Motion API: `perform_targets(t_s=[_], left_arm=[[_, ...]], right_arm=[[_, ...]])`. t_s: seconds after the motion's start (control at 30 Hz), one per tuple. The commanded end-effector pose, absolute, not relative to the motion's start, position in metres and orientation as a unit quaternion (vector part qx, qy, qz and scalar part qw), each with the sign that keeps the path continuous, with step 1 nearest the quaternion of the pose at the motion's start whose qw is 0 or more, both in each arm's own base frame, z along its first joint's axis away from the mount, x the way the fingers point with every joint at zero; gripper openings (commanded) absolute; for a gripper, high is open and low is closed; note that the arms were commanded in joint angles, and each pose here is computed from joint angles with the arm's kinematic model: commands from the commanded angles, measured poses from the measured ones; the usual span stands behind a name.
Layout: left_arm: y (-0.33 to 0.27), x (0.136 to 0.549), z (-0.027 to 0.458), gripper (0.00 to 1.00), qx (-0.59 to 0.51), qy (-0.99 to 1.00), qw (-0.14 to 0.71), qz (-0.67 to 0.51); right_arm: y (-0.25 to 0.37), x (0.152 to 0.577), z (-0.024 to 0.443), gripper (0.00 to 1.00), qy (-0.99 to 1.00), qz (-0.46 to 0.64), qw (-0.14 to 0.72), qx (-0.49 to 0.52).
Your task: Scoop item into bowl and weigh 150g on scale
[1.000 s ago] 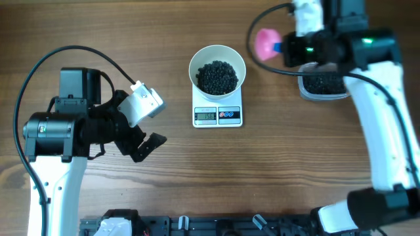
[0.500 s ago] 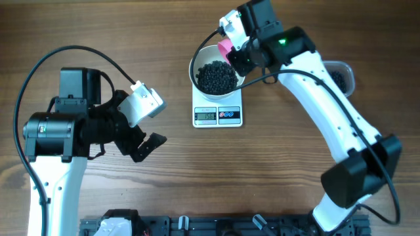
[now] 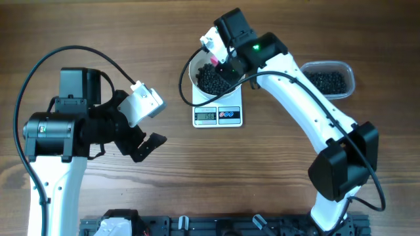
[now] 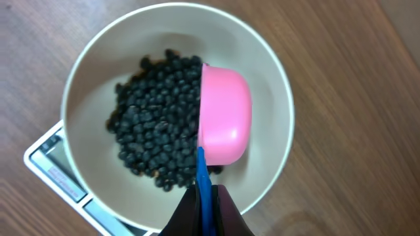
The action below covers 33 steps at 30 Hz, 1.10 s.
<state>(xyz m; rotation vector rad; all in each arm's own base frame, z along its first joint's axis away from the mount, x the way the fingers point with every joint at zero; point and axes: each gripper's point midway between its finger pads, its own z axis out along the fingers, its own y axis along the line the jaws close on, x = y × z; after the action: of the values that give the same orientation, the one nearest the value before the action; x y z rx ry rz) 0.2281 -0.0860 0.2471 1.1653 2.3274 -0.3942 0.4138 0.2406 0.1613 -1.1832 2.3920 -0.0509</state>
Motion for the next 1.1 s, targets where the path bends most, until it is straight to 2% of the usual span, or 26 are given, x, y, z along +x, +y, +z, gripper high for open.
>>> perform_targets(t_s=[0.0,0.47,0.73,1.07], left_arm=[[-0.085,0.229,0.255,1.0,0.434,0.849,0.266,-0.14],[-0.085,0.229,0.255,1.0,0.434,0.849,0.266,-0.14],[-0.085,0.229,0.255,1.0,0.434,0.849,0.266,-0.14],[-0.085,0.229,0.255,1.0,0.434,0.849,0.266,-0.14]], right_arm=[[0.248,0.398,0.147,0.04,0.864,-0.004,0.202,-0.462],[0.272,0.374,0.15,0.04,0.877,0.154,0.17,-0.423],[0.258,0.383,0.163,0.04,0.89,0.254,0.158,-0.345],[0.23,0.396,0.174,0.04,0.892,0.314,0.154,-0.288]])
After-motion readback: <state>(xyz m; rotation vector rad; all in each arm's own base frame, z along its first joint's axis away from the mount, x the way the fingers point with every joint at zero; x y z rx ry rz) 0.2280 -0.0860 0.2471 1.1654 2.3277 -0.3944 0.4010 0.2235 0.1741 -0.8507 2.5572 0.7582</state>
